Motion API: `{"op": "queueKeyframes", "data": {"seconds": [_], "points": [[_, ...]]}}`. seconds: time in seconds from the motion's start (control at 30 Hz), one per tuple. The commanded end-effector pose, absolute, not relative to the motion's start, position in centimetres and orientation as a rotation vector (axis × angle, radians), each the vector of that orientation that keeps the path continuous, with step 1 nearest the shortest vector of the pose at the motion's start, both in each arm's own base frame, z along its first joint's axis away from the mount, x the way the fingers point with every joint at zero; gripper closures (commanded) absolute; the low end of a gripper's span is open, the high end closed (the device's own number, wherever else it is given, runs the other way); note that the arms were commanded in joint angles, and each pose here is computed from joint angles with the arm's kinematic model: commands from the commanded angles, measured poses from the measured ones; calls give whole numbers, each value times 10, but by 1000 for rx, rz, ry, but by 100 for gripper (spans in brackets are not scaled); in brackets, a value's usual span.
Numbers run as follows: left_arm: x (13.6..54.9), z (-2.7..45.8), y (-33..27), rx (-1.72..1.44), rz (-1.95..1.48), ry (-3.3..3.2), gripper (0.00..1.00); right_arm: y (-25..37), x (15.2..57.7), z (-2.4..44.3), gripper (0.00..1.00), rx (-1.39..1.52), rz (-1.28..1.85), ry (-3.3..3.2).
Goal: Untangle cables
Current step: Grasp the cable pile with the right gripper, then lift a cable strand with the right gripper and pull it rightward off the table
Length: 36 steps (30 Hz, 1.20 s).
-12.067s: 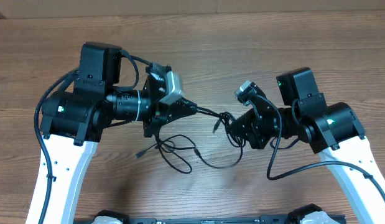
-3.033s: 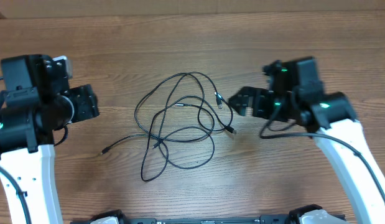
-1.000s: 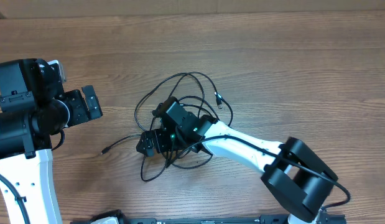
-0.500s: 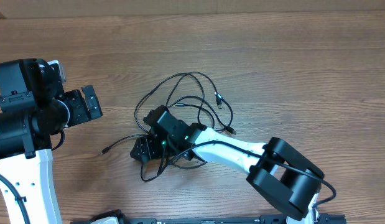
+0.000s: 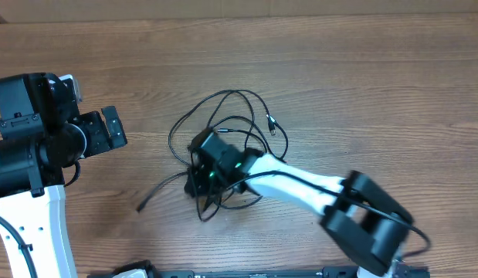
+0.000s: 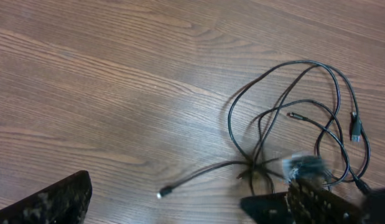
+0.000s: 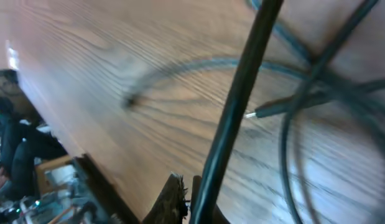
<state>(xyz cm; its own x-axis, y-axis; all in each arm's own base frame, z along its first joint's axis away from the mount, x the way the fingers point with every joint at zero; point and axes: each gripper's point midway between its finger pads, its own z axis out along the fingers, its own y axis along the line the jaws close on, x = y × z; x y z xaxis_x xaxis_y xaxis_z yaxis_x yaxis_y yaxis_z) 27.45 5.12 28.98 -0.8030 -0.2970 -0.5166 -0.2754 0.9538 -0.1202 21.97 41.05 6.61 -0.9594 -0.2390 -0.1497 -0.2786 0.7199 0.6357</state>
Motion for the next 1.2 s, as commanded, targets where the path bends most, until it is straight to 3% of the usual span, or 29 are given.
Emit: {"op": "queueKeyframes", "data": {"seconds": [0.0, 0.37, 0.63, 0.83, 1.17], "points": [[273, 296, 53, -409, -40, 2530, 0, 392, 243, 154, 96, -482, 1087, 2613], [273, 296, 53, -409, -40, 2530, 0, 260, 287, 343, 96, -105, 970, 2091], [273, 296, 53, -409, -40, 2530, 0, 163, 268, 468, 96, 103, 940, 1618], [273, 296, 53, -409, -40, 2530, 0, 91, 249, 513, 96, 250, 710, 1390], [273, 296, 53, -409, -40, 2530, 0, 15, 242, 521, 96, 582, 444, 1248]]}}
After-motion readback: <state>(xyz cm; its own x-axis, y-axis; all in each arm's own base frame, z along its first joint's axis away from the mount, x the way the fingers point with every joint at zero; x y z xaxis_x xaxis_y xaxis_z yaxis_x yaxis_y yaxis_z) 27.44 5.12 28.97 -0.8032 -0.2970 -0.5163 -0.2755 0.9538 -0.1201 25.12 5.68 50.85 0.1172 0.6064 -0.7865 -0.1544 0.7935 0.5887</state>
